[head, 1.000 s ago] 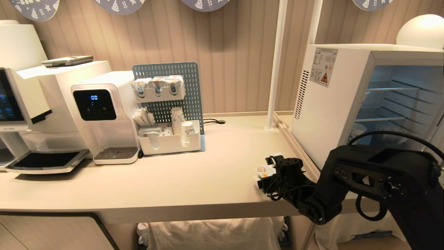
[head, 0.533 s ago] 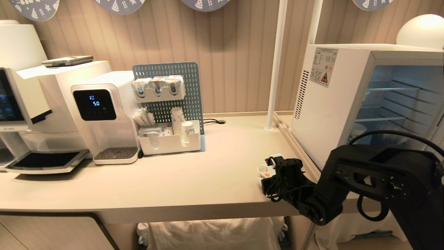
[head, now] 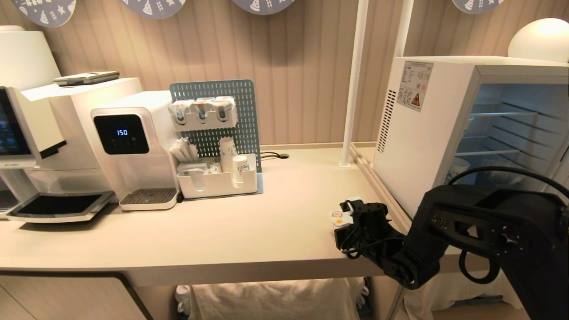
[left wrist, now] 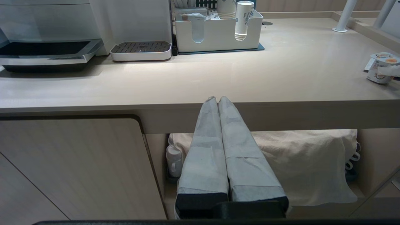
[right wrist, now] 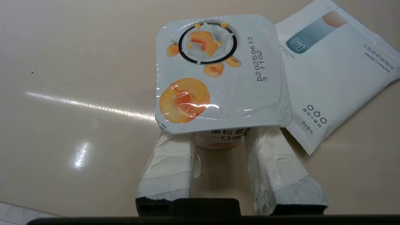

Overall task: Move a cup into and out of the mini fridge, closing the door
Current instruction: Put the yoghurt in the freezer

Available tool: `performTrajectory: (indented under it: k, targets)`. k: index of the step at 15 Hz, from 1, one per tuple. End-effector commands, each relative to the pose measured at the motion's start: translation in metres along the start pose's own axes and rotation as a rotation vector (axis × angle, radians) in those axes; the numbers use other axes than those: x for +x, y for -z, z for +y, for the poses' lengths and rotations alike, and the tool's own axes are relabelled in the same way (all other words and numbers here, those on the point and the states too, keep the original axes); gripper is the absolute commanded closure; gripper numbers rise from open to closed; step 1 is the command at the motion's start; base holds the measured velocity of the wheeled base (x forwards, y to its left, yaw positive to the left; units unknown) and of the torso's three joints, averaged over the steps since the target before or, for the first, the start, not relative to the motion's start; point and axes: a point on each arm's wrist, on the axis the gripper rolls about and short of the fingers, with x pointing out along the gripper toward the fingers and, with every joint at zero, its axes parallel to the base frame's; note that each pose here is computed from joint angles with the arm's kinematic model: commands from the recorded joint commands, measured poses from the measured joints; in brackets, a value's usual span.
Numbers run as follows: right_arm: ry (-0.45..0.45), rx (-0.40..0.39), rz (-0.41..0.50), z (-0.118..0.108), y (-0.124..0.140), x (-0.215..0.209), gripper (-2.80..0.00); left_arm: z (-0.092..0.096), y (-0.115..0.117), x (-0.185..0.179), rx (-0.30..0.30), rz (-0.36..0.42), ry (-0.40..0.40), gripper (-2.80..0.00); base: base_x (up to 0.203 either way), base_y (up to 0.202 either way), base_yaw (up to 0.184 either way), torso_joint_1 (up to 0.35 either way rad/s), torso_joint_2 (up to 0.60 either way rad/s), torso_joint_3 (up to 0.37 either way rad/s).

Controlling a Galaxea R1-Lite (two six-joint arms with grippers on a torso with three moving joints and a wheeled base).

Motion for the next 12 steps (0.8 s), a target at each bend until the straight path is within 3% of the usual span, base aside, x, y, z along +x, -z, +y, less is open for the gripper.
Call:
performTrajectory:
  k: [1, 3, 6, 12]
  targets:
    - [0.001, 0.015, -0.008, -0.001, -0.003, -0.005, 0.0, 0.0, 0.0, 0.0, 0.0, 0.002, 0.0, 0.0, 0.0, 0.0, 0.0, 0.0, 0.0, 0.0]
    - [0.001, 0.024, -0.008, -0.002, -0.005, -0.011, 0.0, 0.0, 0.0, 0.0, -0.002, 0.002, 0.0, 0.0, 0.0, 0.0, 0.0, 0.0, 0.0, 0.0]
    - [-0.006, 0.05, -0.068, -0.006, -0.021, -0.053, 0.0, 0.0, 0.0, 0.0, -0.004, 0.002, -0.002, 0.0, 0.0, 0.0, 0.0, 0.0, 0.0, 0.0]
    - [0.075, 0.101, -0.316, -0.028, -0.068, -0.204, 0.0, 0.0, 0.0, 0.0, -0.01, 0.002, -0.003, 0.0, 0.0, 0.0, 0.0, 0.0, 0.0, 0.0]
